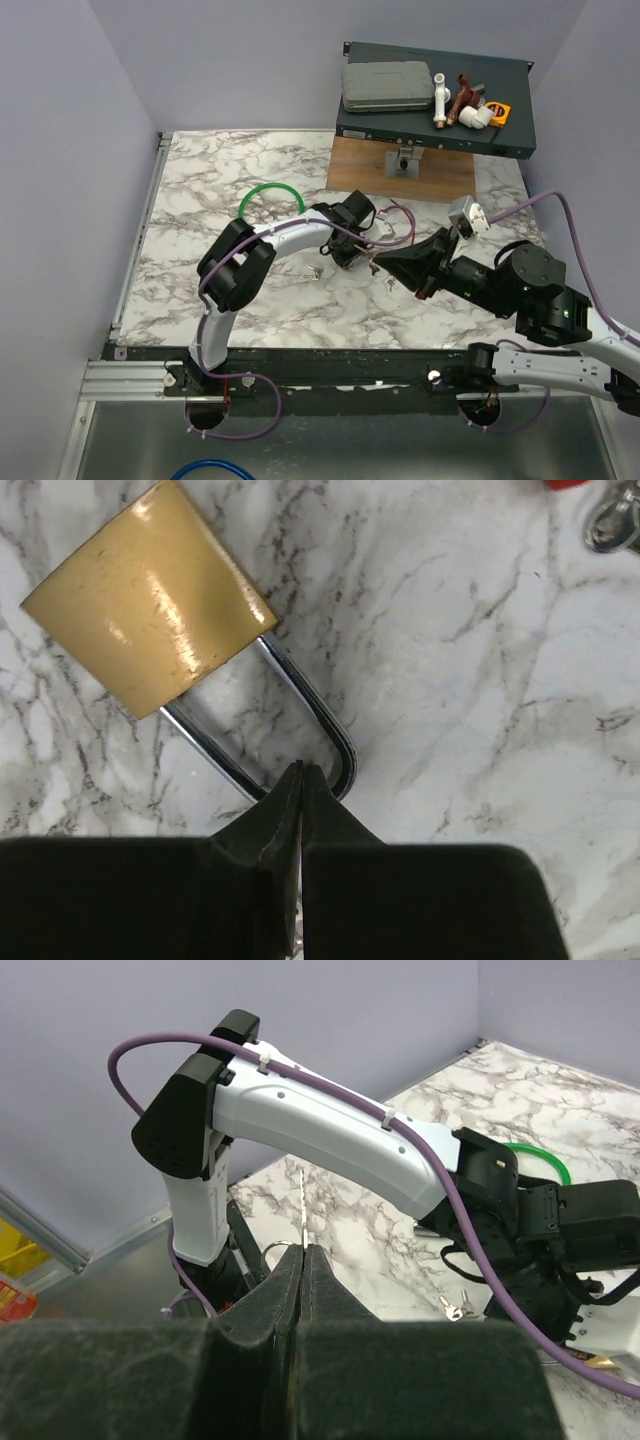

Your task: Unlock with the key

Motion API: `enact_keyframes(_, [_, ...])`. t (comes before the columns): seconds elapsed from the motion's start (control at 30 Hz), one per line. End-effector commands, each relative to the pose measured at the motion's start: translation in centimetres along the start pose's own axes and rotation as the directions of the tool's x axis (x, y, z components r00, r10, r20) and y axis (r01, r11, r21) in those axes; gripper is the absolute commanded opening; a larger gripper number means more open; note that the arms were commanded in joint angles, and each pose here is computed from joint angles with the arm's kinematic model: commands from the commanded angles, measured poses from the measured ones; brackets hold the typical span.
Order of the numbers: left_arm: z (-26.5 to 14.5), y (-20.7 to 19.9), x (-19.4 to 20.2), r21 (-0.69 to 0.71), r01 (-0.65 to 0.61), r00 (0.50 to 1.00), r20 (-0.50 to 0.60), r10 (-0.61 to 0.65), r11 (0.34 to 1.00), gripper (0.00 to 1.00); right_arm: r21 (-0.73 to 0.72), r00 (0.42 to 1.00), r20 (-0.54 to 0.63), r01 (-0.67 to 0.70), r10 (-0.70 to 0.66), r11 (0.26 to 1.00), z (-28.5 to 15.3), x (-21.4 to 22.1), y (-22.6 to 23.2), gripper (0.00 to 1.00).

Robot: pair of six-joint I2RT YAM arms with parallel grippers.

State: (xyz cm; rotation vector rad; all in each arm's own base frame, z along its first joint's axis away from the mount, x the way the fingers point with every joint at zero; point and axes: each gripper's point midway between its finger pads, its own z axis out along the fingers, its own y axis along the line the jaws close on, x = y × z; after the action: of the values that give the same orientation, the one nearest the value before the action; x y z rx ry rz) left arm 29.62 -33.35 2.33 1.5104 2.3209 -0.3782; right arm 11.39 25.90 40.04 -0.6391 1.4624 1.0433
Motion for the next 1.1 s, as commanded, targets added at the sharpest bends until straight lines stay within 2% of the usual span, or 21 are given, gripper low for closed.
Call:
enact_keyframes(0.0, [-0.4,-6.0,3.6,0.205,0.067,0.995,-0.087,-0.05,0.977,0.0,-0.025,1.0,0.001,0.008,-0.008,1.0,-0.5,-1.0,0.6,0.01])
enact_keyframes(0.13, [-0.8,-10.6,4.8,0.363,0.125,0.991,-0.092,-0.098,0.923,0.0,-0.014,1.0,-0.003,0.004,-0.004,1.0,-0.6,-0.9,0.4,0.01])
enact_keyframes(0.17, [-1.2,-11.7,4.7,0.404,0.124,0.992,-0.08,-0.1,0.907,0.03,-0.009,1.0,-0.004,0.002,-0.002,1.0,-0.5,-0.9,0.4,0.01])
enact_keyframes(0.23, [-1.7,-13.0,4.5,0.453,0.12,0.993,-0.072,-0.098,0.883,0.14,-0.002,1.0,-0.009,0.002,-0.002,1.0,-0.4,-0.7,0.2,0.01])
enact_keyframes(0.37, [-3.5,-12.9,1.8,0.494,0.104,0.994,-0.017,-0.11,0.863,0.33,0.016,1.0,-0.021,0.008,-0.008,1.0,-0.1,-0.4,-0.1,0.01])
enact_keyframes(0.53, [-6.0,-11.0,-1.7,0.48,0.007,0.989,0.123,-0.076,0.877,0.37,0.024,1.0,-0.015,0.012,-0.011,1.0,0.0,-0.8,-0.1,0.01])
enact_keyframes(0.67, [-8.0,-9.3,-2.9,0.435,-0.094,0.98,0.197,0.007,0.896,0.49,0.03,1.0,-0.004,0.007,-0.006,1.0,-0.3,-1.0,-0.3,0.01])
enact_keyframes(0.73, [-8.6,-8.9,-2.4,0.408,-0.196,0.964,0.247,0.099,0.892,0.62,0.034,1.0,0.0,0.006,-0.006,0.999,-0.4,-1.2,-0.3,0.01])
enact_keyframes(0.8, [-8.7,-9.0,-1.4,0.375,-0.313,0.929,0.31,0.2,0.873,0.98,0.039,1.0,0.005,0.005,-0.005,0.999,-0.5,-1.3,-0.4,0.01])
enact_keyframes(0.9, [-8.3,-9.1,0.4,0.334,-0.435,0.879,0.357,0.315,0.836,0.98,0.045,1.0,0.017,0.006,-0.006,0.999,-0.7,-1.7,-0.5,0.01])
enact_keyframes(1.07, [-7.0,-8.8,1.3,0.33,-0.503,0.853,0.342,0.396,0.799,0.98,0.041,0.999,0.035,0.011,-0.012,0.999,-0.9,-2.5,-0.4,0.01])
